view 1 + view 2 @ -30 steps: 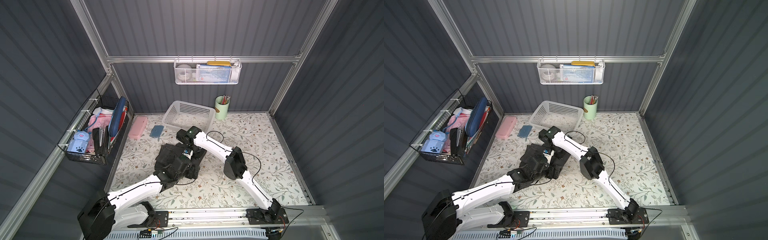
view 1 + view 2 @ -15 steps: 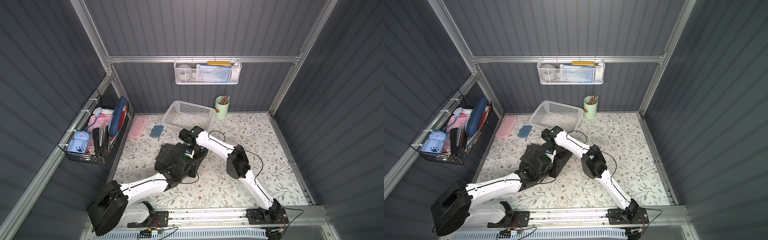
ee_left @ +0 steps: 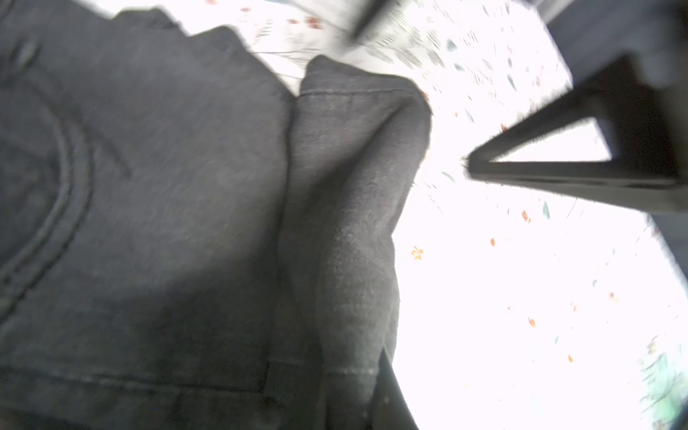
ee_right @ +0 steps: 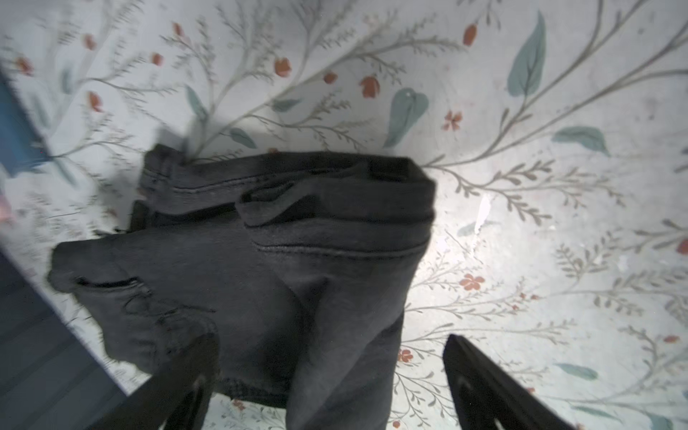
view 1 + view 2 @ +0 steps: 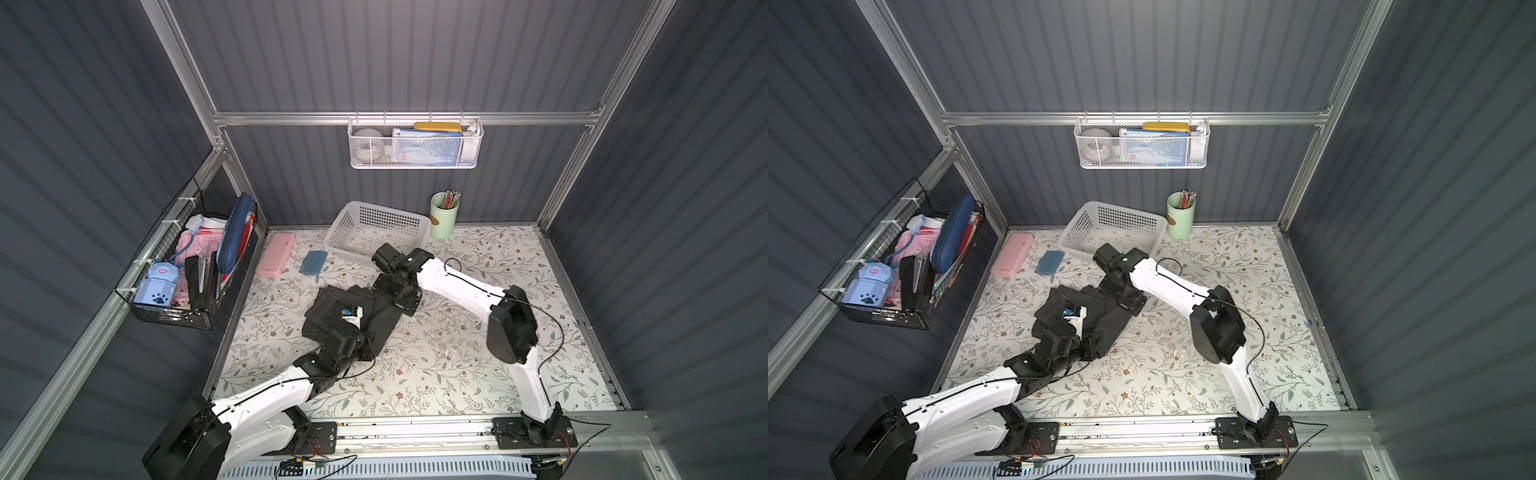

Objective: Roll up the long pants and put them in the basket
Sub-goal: Roll the long pant at the center of the board.

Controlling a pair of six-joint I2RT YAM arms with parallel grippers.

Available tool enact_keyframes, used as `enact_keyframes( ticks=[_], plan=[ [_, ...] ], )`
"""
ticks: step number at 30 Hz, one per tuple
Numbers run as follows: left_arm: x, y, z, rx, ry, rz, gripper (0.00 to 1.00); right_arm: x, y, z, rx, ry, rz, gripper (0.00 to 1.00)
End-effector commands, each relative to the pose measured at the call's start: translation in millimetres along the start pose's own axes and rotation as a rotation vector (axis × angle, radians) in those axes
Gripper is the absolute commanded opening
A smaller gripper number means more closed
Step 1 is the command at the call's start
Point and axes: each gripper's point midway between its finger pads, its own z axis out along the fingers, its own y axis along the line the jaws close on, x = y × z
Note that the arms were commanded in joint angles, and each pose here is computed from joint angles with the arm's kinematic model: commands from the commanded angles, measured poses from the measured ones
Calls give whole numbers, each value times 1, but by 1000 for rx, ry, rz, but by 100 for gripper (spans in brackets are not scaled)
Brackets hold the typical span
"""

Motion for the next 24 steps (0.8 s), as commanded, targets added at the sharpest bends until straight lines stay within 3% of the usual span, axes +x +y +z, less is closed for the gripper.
enact_keyframes(
  ticks=[1,8,14,24],
  plan=[
    [33,28,3,-25,116,-144,0,-15,12,-17,-182,-41,-66,99],
    [46,38,20,-33,207,-228,0,26,-5,26,-391,112,-120,99],
    [52,47,23,-17,228,-287,0,23,25,48,-622,37,-134,99],
    [56,46,30,23,268,-289,0,26,45,79,-674,61,-160,98]
  ],
)
